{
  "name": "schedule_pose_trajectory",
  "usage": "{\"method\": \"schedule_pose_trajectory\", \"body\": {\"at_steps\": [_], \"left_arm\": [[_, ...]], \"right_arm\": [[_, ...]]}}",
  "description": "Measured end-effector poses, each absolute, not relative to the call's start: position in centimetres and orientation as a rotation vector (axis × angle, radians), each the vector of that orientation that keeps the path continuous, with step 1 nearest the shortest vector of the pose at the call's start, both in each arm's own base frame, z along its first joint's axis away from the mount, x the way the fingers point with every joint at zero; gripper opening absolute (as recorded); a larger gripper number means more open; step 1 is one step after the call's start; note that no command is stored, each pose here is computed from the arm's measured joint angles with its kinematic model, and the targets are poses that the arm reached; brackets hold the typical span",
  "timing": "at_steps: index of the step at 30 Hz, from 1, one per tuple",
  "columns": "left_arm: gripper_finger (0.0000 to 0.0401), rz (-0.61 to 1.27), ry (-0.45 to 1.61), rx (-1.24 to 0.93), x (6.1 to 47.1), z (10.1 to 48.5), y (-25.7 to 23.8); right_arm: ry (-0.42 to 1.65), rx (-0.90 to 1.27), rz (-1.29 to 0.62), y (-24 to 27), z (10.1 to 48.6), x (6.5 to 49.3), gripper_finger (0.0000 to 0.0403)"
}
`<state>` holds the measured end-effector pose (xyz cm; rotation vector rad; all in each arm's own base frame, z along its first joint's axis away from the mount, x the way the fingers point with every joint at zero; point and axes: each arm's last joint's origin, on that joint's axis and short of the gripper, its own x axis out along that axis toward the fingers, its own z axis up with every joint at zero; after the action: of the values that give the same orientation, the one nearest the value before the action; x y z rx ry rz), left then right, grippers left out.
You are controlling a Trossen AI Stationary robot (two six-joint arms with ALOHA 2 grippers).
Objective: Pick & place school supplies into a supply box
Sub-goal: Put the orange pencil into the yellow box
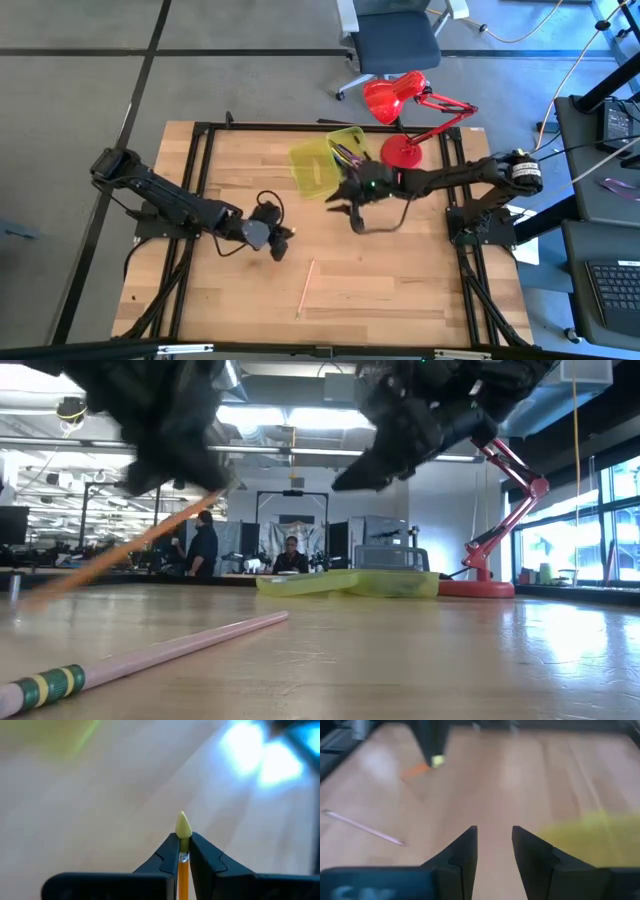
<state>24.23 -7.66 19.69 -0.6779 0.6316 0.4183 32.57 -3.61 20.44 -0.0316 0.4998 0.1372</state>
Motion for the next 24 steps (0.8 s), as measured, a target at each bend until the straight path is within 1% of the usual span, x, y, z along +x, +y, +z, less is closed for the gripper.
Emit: {"method": "schedule_pose_trajectory", "body": {"at_steps": [6,10,13,15,19,24], "left_arm": [[0.002,0.266,0.347,-0.459,26.1,22.4,-8.1],[0.002,0.213,0.23,-0.356,26.6,23.7,-8.2],[0.002,0.186,0.153,-0.29,26.8,24.6,-8.3],[0.002,0.174,0.114,-0.247,26.9,25.0,-8.3],[0.002,0.162,0.052,-0.186,27.0,25.7,-8.4],[0.002,0.157,0.023,-0.148,27.0,26.1,-8.4]], "right_arm": [[0.454,-0.095,0.254,-0.2,20.8,32.9,0.0127],[0.438,-0.081,0.388,1.2,20.8,32.9,0.0127],[0.415,-0.069,0.439,2.0,21.0,32.9,0.0131],[0.378,-0.062,0.449,2.5,21.4,33.0,0.0141],[0.314,-0.076,0.469,3.3,21.8,33.3,0.0176],[0.231,-0.115,0.489,4.0,22.5,33.4,0.0207]]}}
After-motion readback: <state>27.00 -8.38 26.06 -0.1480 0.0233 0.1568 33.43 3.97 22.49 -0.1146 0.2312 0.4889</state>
